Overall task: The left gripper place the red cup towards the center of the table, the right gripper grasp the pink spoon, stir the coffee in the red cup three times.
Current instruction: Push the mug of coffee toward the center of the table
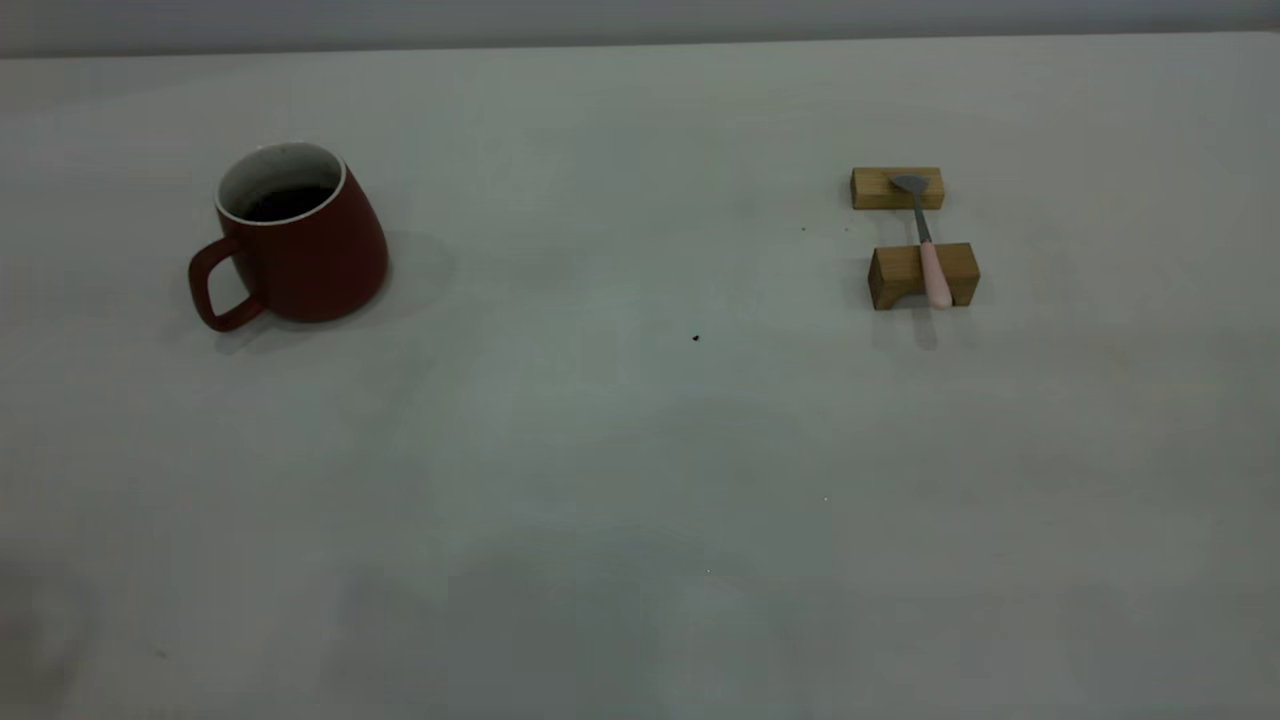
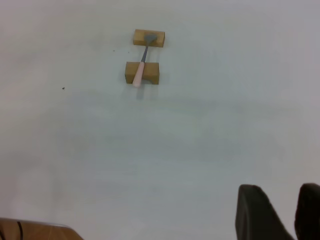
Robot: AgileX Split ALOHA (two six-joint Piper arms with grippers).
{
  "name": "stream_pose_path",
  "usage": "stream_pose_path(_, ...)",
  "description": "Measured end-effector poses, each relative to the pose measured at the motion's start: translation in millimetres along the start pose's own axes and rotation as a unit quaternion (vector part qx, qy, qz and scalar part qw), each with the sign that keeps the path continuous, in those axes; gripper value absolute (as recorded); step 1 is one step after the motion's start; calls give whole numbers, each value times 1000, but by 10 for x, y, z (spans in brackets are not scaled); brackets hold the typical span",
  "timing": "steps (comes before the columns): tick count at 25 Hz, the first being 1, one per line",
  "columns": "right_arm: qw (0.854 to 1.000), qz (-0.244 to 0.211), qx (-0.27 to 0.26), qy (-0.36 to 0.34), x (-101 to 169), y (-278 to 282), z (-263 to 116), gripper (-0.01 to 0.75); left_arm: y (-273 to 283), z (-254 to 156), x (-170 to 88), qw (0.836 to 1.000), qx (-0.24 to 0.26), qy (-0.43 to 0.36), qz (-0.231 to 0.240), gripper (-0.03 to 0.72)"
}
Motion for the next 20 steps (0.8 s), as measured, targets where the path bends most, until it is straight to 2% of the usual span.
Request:
stream_pose_path(5,1000,0,0,0,0,0,0,238,-660,319,-182,996,66,-62,-10,623)
stream_pose_path(10,1000,0,0,0,0,0,0,238,-1328,368,-366,983,127,-126,-32,648)
stream_pose_path(20,1000,0,0,0,0,0,0,238,-2255,302,-568,969,155,-188,-48,648)
Point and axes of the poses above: a point on each arm's last joint axis where the gripper is mounted, y pointing back along that axis away from the gripper, x along the wrist's bending axis when the last joint is at zero, z = x × y, the point moved 10 cm from there along -y, pointing out along that axis toward the gripper, and after that the axes turned 14 degrees about y, right-handed, at the moved point
